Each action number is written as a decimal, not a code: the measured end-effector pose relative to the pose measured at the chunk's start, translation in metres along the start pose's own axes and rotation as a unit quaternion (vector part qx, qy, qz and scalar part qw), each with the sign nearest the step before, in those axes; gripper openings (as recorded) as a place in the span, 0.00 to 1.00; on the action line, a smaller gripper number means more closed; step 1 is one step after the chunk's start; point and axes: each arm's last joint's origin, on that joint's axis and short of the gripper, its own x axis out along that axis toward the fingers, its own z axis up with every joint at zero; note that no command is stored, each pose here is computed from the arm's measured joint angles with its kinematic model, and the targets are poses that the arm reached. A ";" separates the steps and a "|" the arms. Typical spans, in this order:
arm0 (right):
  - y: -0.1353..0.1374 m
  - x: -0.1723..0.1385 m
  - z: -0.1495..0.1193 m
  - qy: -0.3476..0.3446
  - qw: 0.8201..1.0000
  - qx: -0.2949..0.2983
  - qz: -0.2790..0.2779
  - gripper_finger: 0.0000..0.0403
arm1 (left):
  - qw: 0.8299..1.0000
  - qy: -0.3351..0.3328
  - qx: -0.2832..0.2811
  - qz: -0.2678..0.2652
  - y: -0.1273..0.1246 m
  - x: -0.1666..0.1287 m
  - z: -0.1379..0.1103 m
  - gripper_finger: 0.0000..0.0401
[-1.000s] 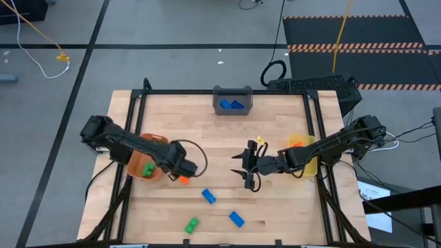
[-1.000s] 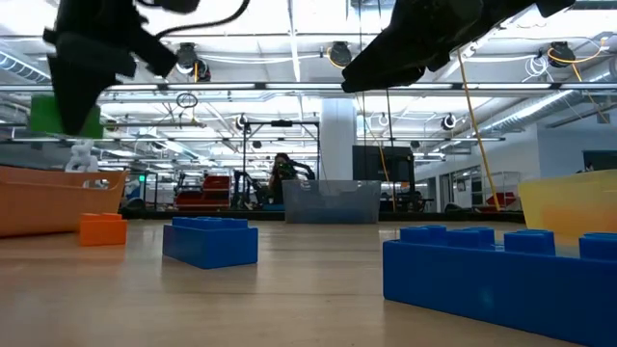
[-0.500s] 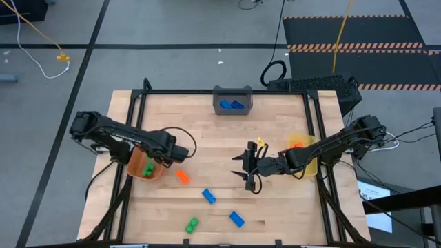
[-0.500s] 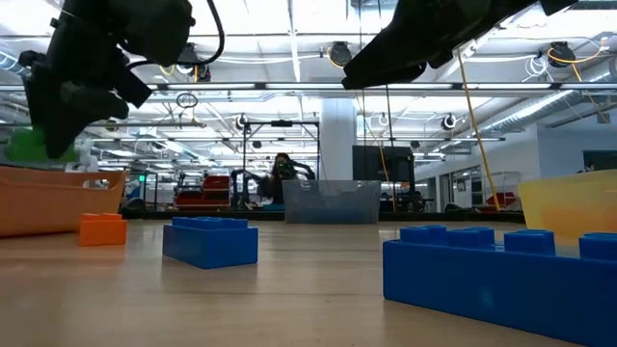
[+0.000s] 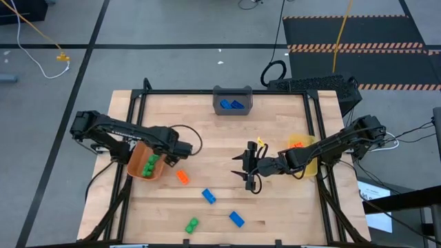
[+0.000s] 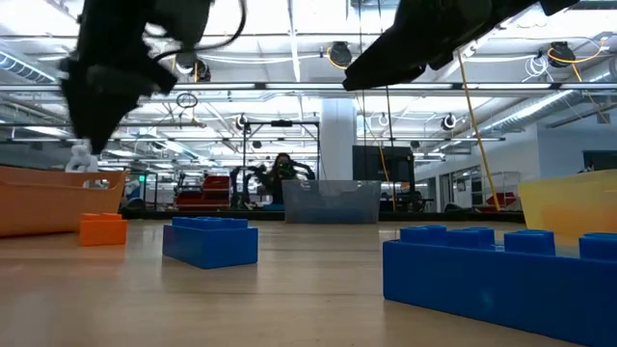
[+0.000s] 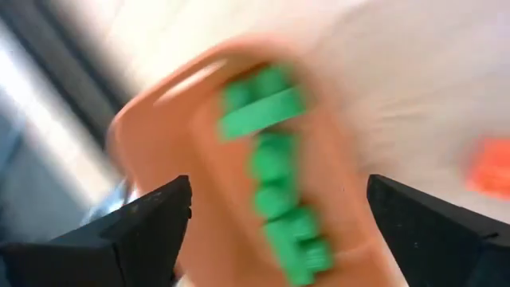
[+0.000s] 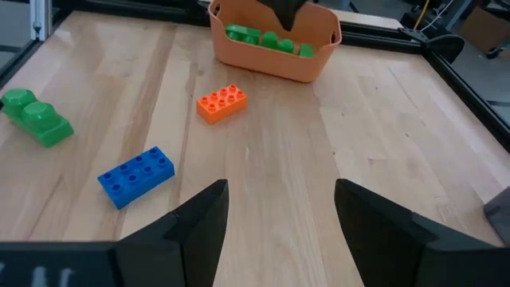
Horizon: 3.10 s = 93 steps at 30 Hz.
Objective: Sort & place blocks by color
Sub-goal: Put the orange game piece into the yellow bin
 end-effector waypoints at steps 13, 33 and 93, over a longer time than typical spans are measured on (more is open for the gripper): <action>0.000 0.000 -0.005 0.001 0.999 0.032 0.000 0.55 | 0.917 -0.123 0.366 -0.097 -0.063 -0.001 -0.027 0.74; 0.012 -0.024 -0.007 0.005 0.995 0.091 0.031 0.55 | 0.803 -0.175 0.568 -0.035 -0.098 0.039 -0.030 0.79; 0.008 -0.026 0.006 -0.059 0.995 -0.081 0.027 0.55 | 0.764 -0.287 0.491 -0.304 -0.095 0.010 0.045 0.35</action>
